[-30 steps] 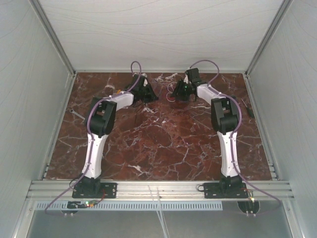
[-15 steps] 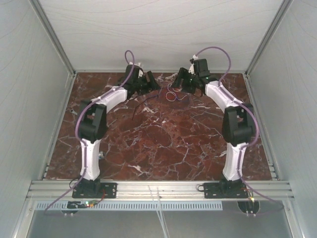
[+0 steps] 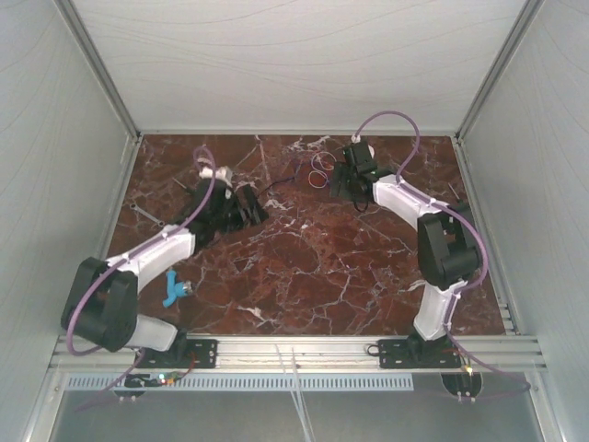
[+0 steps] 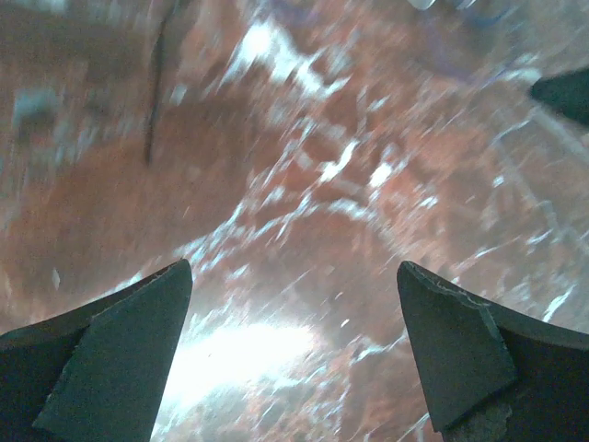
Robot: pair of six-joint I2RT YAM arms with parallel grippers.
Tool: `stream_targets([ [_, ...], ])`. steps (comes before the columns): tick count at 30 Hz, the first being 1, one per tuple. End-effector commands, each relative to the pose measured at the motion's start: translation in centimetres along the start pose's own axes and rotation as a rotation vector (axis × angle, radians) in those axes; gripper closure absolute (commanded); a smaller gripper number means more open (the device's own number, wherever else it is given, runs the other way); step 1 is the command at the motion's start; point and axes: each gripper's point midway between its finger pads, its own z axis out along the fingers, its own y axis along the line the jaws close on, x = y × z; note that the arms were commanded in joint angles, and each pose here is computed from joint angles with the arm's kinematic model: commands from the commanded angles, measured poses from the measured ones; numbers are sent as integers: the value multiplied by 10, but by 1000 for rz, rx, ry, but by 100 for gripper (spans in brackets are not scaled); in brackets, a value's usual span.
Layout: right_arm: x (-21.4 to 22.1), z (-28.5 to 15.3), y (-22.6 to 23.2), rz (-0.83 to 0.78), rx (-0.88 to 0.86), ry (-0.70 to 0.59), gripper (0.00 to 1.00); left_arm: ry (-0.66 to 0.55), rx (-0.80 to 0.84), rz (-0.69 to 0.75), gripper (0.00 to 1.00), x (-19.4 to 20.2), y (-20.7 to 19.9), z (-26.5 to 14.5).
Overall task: Zip-tie the wires
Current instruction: Move the cable to the center of the board, then untie the cable at the center of the board.
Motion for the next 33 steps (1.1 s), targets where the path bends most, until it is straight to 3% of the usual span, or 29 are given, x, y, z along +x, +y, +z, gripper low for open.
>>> stream_targets([
  [1,-10,19,-20,42,98,-37,42,-22,-2,-22,8,33,20,-7],
  [12,-10,65,-39,96,117,-11,53,19,75,-86,12,67,21,-3],
  [20,-6,87,-46,92,136,-3,64,29,105,-97,13,71,21,-3],
  [25,-12,92,-56,106,153,-19,76,42,118,-105,13,72,22,-2],
  [29,-19,92,-58,117,133,-17,99,51,119,-106,13,73,22,0],
  [33,-32,76,-50,83,103,-33,100,57,123,-110,13,74,22,1],
])
